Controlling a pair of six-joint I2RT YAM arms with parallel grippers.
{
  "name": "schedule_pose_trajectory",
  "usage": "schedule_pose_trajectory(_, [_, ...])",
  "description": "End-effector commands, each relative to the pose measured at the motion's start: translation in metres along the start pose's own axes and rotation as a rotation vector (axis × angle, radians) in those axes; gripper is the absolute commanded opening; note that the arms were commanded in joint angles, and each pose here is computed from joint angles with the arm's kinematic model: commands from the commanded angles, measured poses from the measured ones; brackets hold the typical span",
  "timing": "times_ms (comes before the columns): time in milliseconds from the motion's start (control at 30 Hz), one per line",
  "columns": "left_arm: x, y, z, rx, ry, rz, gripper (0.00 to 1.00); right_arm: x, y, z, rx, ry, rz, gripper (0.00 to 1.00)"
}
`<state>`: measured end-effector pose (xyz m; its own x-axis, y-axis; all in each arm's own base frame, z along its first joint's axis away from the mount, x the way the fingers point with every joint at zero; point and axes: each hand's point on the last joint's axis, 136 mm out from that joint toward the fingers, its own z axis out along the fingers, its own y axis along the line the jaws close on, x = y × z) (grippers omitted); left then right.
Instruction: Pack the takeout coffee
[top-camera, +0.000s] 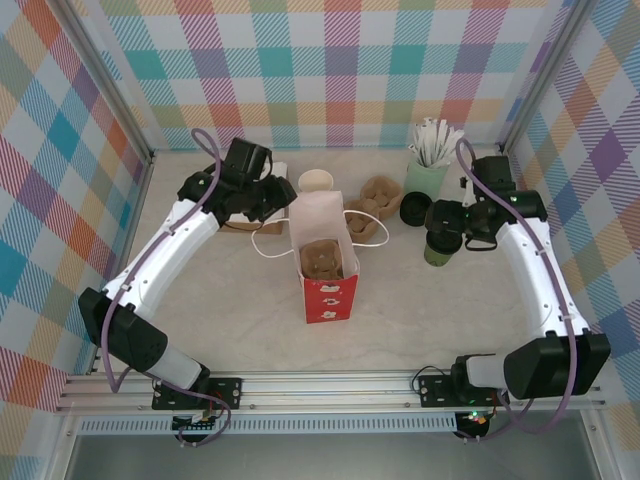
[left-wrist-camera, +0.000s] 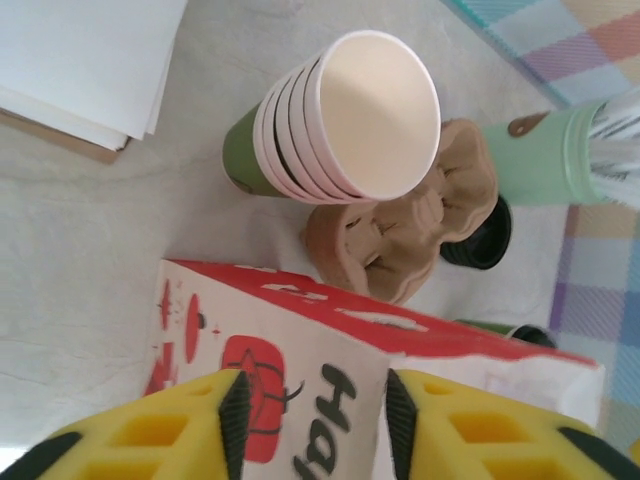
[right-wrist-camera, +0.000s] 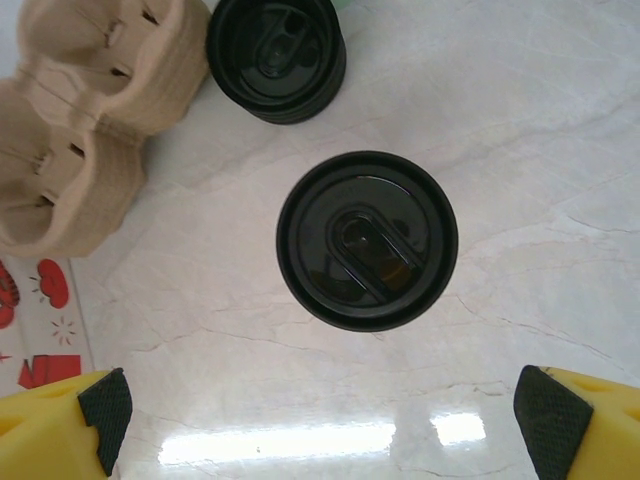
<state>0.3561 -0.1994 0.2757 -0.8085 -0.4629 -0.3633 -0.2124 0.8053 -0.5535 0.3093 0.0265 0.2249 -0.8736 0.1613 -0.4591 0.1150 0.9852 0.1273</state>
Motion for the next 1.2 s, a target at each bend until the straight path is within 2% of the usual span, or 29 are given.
schedule_pose_trajectory(0, [-0.011, -0.001, -0.033, -0.002, -0.045, 0.11, 0.51, 0.014, -0.009, 0.011, 0.038, 0.069, -0.033, 1.0])
schedule_pose_trajectory(200, [-0.012, 0.0, -0.064, 0.005, -0.095, 0.269, 0.7, 0.03, -0.009, 0.035, 0.033, 0.18, -0.018, 1.0])
schedule_pose_trajectory(433, [-0.01, 0.016, -0.086, -0.023, -0.155, 0.309, 0.81, 0.046, -0.015, 0.064, 0.048, 0.278, 0.032, 1.0])
schedule_pose_trajectory(733, [-0.003, 0.023, -0.086, -0.003, -0.164, 0.323, 0.88, 0.052, -0.021, 0.097, 0.055, 0.353, 0.058, 1.0])
schedule_pose_trajectory(1167, [-0.002, 0.027, -0.086, -0.024, -0.158, 0.334, 0.9, 0.03, -0.025, 0.128, 0.044, 0.374, 0.041, 1.0])
